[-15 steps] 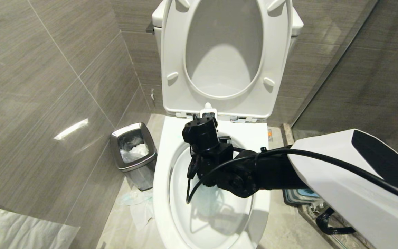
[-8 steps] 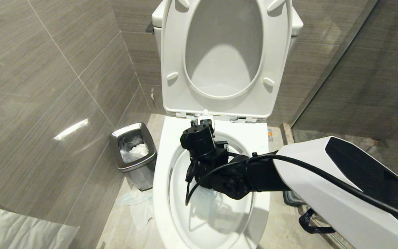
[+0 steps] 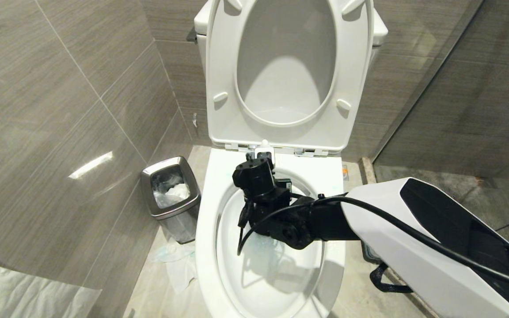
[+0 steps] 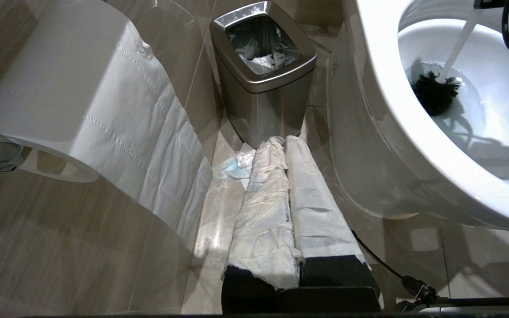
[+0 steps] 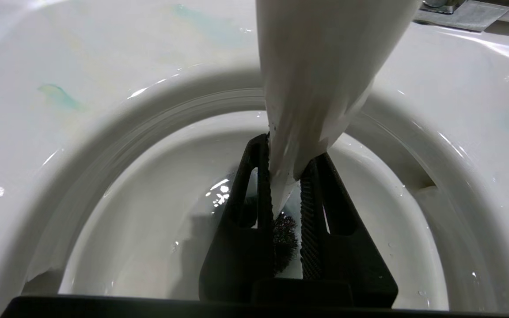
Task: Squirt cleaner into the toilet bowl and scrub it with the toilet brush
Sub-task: Scrub the toilet bowl
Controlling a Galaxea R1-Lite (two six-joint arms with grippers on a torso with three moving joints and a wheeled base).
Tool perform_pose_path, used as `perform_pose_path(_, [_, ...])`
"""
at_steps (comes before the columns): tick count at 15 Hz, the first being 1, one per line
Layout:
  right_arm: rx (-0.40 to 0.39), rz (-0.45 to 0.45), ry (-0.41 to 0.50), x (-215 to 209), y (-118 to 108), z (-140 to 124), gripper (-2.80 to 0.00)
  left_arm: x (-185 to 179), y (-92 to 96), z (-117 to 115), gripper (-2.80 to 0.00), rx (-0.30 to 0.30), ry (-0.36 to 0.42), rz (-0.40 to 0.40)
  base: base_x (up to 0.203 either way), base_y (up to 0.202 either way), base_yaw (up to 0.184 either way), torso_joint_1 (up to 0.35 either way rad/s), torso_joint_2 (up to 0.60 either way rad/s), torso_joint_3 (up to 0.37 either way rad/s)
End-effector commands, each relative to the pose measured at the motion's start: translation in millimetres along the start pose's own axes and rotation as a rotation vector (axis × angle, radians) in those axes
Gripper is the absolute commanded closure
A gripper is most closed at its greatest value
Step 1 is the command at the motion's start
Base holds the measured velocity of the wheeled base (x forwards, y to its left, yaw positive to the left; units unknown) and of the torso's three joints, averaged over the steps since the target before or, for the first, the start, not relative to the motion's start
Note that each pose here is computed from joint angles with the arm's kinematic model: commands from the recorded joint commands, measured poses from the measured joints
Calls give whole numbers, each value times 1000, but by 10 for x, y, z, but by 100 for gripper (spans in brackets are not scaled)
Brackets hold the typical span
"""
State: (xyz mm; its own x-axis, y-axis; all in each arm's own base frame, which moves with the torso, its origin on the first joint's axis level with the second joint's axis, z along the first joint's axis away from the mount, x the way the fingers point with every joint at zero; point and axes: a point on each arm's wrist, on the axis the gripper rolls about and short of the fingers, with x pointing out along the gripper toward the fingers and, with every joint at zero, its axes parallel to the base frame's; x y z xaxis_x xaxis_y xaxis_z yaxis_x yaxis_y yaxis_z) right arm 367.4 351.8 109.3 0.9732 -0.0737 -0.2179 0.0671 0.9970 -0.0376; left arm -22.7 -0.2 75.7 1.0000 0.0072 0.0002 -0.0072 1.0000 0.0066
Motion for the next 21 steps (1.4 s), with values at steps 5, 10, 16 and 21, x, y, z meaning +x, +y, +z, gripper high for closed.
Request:
perform_pose_path(5, [-3,-15,4,78,5,-78,0,0,0,1,0,0,-1,0,0,0,0,0,0,0])
perform_pose_path(10, [43,-19,-38,-32,-54,211,0,0,0,2,0,0,-2,1,0,0,0,0,0,0])
perform_pose_path(16, [93,-23,-82,-278,-236,650,0,0,0,1,0,0,-1,0,0,0,0,0,0,0])
perform_pose_path(21, [119,-14,-104,-474,-393,904,0,0,0,1,0,0,-1,0,0,0,0,0,0,0])
